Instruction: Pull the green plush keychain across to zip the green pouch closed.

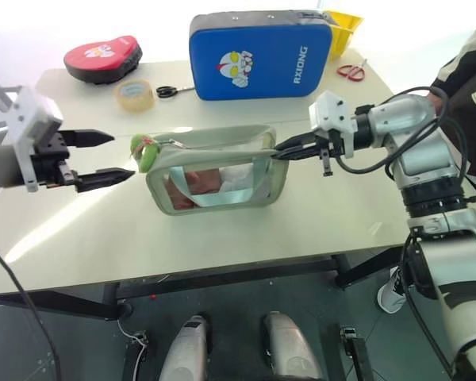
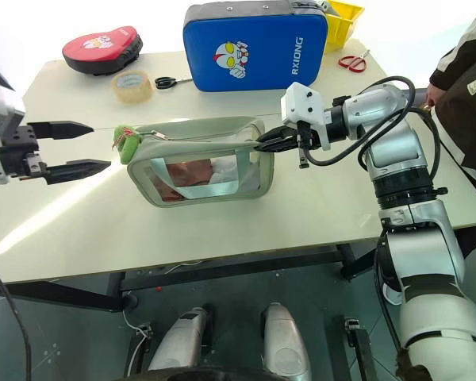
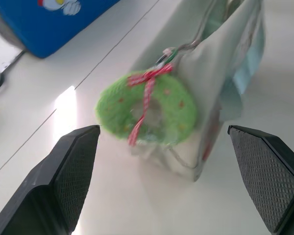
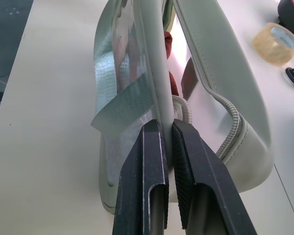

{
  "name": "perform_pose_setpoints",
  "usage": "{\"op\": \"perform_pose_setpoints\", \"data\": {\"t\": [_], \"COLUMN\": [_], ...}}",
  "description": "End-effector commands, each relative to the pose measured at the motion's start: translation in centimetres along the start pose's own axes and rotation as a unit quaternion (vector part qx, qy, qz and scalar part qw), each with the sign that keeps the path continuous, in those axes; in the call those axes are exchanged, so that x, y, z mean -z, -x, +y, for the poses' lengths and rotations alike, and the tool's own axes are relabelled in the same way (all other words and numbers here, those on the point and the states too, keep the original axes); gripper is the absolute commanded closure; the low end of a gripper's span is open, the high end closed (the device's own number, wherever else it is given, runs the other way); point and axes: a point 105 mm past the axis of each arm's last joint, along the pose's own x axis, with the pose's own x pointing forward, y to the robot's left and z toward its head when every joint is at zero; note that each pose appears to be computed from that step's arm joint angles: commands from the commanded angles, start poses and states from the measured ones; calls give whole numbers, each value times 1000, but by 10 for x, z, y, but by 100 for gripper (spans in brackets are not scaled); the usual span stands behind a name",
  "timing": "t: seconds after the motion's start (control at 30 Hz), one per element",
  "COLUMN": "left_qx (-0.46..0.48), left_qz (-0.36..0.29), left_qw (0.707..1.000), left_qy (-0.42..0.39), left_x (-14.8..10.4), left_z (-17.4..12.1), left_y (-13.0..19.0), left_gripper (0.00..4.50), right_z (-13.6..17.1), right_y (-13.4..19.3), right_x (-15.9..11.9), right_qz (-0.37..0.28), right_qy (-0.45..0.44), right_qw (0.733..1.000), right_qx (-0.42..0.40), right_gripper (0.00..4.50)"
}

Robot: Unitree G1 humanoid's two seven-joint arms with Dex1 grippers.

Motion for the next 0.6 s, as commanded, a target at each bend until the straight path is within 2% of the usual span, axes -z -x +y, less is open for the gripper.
{"op": "perform_pose_setpoints", "data": {"t": [0.03, 0.13, 0.33, 0.6], "left_qx": [-22, -24, 6, 47], "left_qz": [-16, -35, -78, -76], "left_qw": [1000, 999, 996, 995], "left_qy": [6, 20, 36, 38], "left_x": [4, 6, -7, -8], "left_z": [12, 13, 4, -10], "left_y": [7, -5, -29, -47], "left_gripper": [0, 0, 0, 0], "right_z": [-5, -5, -5, -6], "right_y": [4, 4, 4, 5], "right_x": [-10, -11, -11, -11], "right_qz": [-10, -11, -9, -6], "right_qy": [23, 24, 24, 24], "right_qw": [1000, 1000, 1000, 1000], "right_qx": [13, 14, 14, 16], "right_gripper": [442, 442, 442, 442]}}
